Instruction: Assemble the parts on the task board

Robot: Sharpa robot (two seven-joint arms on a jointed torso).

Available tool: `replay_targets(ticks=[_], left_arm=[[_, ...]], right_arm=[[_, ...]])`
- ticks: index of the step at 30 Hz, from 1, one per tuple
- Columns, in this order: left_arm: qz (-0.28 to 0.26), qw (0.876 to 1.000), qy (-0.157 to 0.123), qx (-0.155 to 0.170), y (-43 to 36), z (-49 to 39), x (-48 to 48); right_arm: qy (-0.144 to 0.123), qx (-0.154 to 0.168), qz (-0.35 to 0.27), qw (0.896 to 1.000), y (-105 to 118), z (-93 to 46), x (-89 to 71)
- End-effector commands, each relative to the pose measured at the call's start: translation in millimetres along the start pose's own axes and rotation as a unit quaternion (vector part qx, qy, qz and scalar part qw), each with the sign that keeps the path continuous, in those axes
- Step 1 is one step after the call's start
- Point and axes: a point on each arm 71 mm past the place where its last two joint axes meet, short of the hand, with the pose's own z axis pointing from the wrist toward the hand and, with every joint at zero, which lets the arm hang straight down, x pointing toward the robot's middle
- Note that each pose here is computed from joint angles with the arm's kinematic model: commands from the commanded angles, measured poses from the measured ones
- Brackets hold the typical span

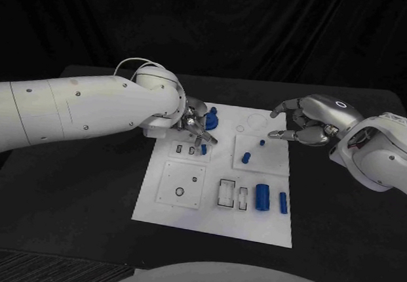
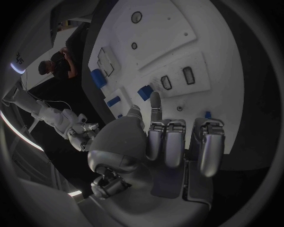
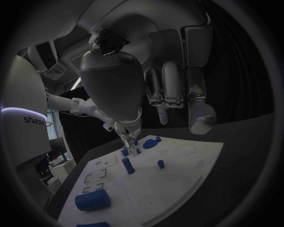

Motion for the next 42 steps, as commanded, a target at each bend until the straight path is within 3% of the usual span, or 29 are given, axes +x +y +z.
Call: replay_targets(ticks=[1, 12, 42], left_arm=[[-0.005, 1.0, 0.003, -0.019, 3.0, -1.5, 0.9], [-0.006, 1.0, 0.006, -0.024, 7.3, -3.3, 2.1], [0.004, 1.0, 0.02, -0.001, -1.1, -2.9, 5.5]], right_arm=[[0.006, 0.013, 0.002, 1.0, -2.0, -0.1, 2.5], [0.012, 0.017, 0.003, 1.0, -4.2, -0.7, 6.6], [0.019, 0.02, 0.003, 1.0, -4.6, 2.0, 9.9]])
